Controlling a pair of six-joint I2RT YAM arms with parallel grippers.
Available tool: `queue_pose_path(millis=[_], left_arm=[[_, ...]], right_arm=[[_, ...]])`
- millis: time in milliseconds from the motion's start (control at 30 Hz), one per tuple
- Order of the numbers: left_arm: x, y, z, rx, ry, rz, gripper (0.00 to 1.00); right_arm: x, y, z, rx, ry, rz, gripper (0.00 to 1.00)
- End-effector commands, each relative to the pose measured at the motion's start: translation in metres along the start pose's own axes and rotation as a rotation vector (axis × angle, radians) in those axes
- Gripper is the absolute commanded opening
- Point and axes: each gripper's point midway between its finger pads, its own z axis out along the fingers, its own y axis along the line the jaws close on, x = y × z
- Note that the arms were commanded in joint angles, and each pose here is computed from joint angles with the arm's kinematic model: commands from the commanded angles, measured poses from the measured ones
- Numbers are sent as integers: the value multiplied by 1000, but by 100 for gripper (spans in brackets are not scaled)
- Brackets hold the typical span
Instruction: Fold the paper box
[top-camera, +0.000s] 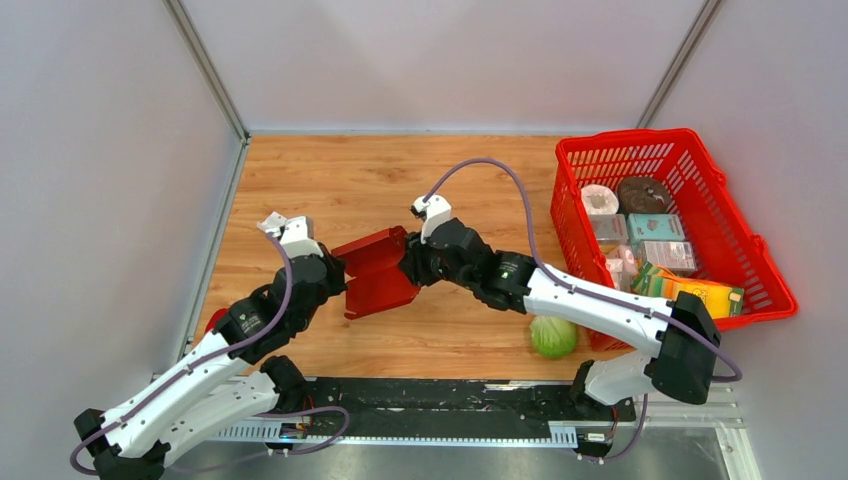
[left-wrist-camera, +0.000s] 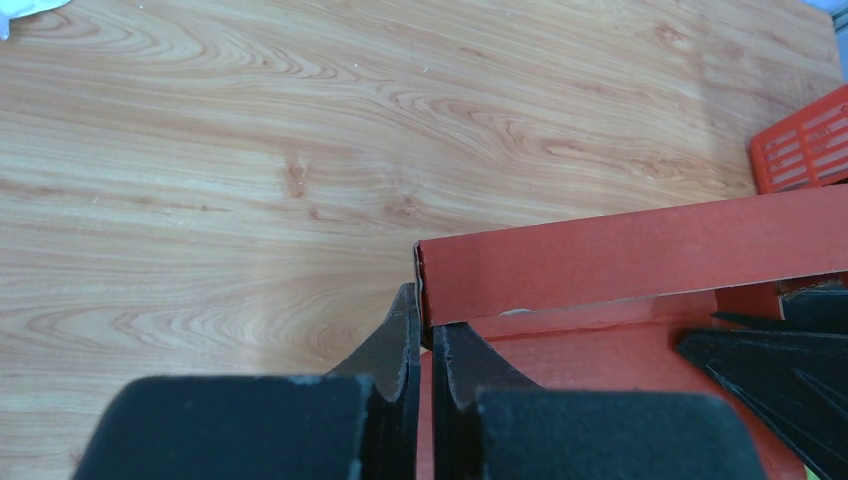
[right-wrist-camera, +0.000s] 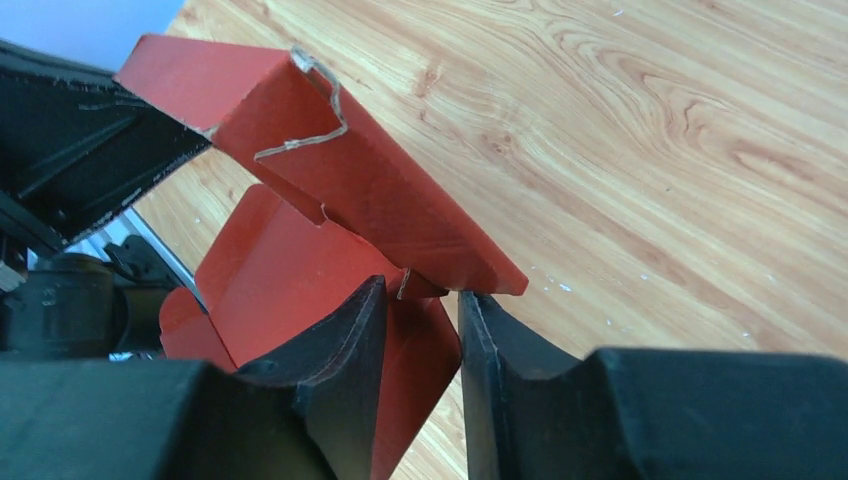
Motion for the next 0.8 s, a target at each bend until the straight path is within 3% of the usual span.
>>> queue_pose_path(millis=[0, 100, 133, 233, 400, 467, 633, 767], left_arm=[[6, -15, 0, 64, 28, -10, 0], [7, -16, 1, 66, 38, -8, 0], [7, -16, 1, 64, 38, -6, 0], [6, -14, 0, 59, 34, -7, 0], [0, -10, -4, 50, 9, -31, 0], [-3, -10, -6, 56, -2, -36, 0], [-4, -13, -6, 68, -2, -36, 0], [-3, -16, -5, 77, 4, -40, 0]], right_arm=[[-44, 40, -7, -137, -105, -104, 33], [-33, 48, 3, -143, -11, -164, 34], [-18, 43, 9, -127, 58, -176, 38], [-13, 39, 7, -106, 94, -144, 47], [-19, 27, -21, -182, 79, 45, 57], [-14, 2, -25, -161, 85, 120, 64], [-21, -2, -54, -382, 54, 278, 74], [-15, -12, -56, -438, 65, 279, 71]])
